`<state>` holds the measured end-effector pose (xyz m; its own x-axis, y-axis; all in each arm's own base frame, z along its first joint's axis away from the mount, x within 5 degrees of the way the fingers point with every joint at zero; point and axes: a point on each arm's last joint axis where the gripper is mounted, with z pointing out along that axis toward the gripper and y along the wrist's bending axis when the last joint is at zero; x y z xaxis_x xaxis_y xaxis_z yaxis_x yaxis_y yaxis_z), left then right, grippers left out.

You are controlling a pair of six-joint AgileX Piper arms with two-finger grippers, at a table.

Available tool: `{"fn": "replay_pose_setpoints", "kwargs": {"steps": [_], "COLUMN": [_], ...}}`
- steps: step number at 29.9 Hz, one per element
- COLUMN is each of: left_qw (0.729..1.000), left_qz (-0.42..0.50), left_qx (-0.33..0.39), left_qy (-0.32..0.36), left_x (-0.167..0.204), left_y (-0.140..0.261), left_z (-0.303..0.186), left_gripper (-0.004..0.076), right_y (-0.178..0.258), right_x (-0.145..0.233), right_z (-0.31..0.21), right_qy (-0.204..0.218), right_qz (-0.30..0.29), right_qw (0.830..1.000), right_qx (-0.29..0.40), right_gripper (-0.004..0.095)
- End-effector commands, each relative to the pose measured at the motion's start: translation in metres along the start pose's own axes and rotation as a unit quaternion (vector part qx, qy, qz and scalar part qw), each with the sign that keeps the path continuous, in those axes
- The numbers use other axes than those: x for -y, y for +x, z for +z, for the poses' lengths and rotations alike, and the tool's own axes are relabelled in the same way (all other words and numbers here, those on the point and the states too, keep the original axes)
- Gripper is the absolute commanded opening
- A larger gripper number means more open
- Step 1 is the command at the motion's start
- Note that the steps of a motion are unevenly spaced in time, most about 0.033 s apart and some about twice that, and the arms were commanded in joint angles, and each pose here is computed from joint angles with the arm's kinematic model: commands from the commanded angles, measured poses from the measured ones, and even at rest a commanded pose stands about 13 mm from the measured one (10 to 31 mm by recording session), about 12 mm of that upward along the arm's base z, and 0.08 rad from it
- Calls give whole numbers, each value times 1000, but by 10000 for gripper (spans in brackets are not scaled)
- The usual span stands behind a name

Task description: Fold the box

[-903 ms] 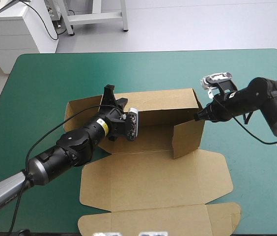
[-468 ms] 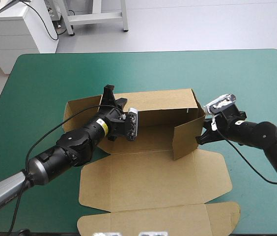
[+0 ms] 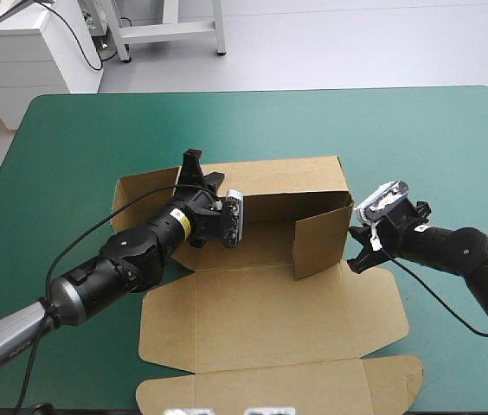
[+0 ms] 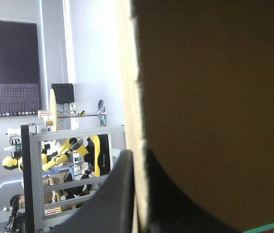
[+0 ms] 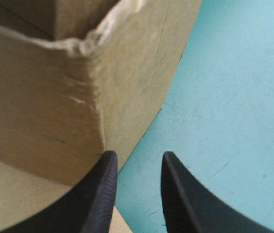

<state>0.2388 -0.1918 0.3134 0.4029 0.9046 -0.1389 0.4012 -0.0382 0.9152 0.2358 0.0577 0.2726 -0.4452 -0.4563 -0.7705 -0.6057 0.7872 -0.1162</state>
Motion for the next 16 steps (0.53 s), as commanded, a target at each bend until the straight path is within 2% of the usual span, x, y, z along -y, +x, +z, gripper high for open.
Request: {"fn": "replay_pose_setpoints", "kwargs": {"steps": [1,8,11,13,16], "left_qw": [1000,1000,1000,1000,1000], "left_qz": [-8,-8,-8,-8,-8], "left_qx": [-6,-6,-3,-3,-2], "left_qy": [-19,-19,-20,-20,-20], "left_x": [-11,-11,-11,-11,-11], "left_y": [1,1,0,0,0], "left_z": [-8,-8,-8,-8,-8], "left_gripper": [-8,-8,-8,-8,-8], "right_y": [-10,-11,-13,-13,-14], "right_x": [-1,-3,-3,-2,-6], "right_z": [-10,-8,-2,4,11], "right_qy": [-4,-21,-32,-40,-52], "right_qz": [-32,-70,-68,-53,-47], "right_qw": [999,997,996,997,996], "right_qx": [24,31,44,50,49], "right_gripper": [360,388,481,581,623]}}
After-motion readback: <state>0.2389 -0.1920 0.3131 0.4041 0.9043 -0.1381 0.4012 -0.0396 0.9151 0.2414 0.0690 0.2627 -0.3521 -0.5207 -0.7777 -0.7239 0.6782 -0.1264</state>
